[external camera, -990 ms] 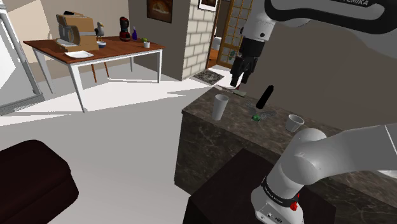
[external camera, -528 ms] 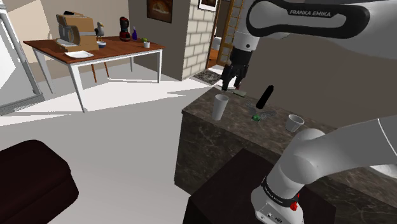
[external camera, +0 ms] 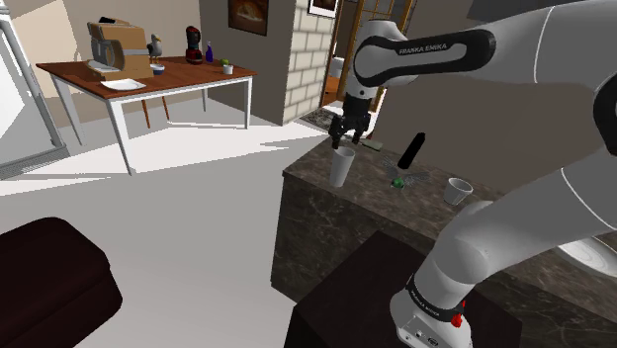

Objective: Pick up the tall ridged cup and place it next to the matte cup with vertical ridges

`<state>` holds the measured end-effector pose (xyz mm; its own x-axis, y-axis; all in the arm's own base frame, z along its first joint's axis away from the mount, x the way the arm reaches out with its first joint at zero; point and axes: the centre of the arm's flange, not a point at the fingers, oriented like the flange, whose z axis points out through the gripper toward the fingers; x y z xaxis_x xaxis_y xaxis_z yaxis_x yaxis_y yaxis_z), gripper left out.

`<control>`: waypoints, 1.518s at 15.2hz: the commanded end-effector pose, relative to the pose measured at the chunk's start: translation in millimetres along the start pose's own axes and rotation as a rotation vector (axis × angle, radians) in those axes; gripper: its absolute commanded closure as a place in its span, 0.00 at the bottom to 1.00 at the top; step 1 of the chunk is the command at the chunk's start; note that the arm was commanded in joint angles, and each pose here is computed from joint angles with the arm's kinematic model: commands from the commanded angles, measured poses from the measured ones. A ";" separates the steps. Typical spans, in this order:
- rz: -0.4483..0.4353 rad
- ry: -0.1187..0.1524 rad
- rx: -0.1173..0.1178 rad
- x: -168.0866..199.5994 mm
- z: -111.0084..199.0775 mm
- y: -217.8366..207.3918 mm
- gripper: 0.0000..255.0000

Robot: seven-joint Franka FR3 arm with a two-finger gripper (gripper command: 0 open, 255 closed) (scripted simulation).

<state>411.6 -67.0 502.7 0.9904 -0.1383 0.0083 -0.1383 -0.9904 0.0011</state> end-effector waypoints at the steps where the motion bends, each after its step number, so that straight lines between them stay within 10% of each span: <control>1: 0.031 0.006 -0.014 15.4 12.9 10.2 0.00; 11: 0.181 0.028 -0.083 91.5 89.7 73.1 0.00; 23: 0.184 0.028 -0.084 93.6 130.9 77.8 0.00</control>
<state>494.7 -157.3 372.9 0.9478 -0.3159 0.0437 -0.3185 -0.9445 0.0808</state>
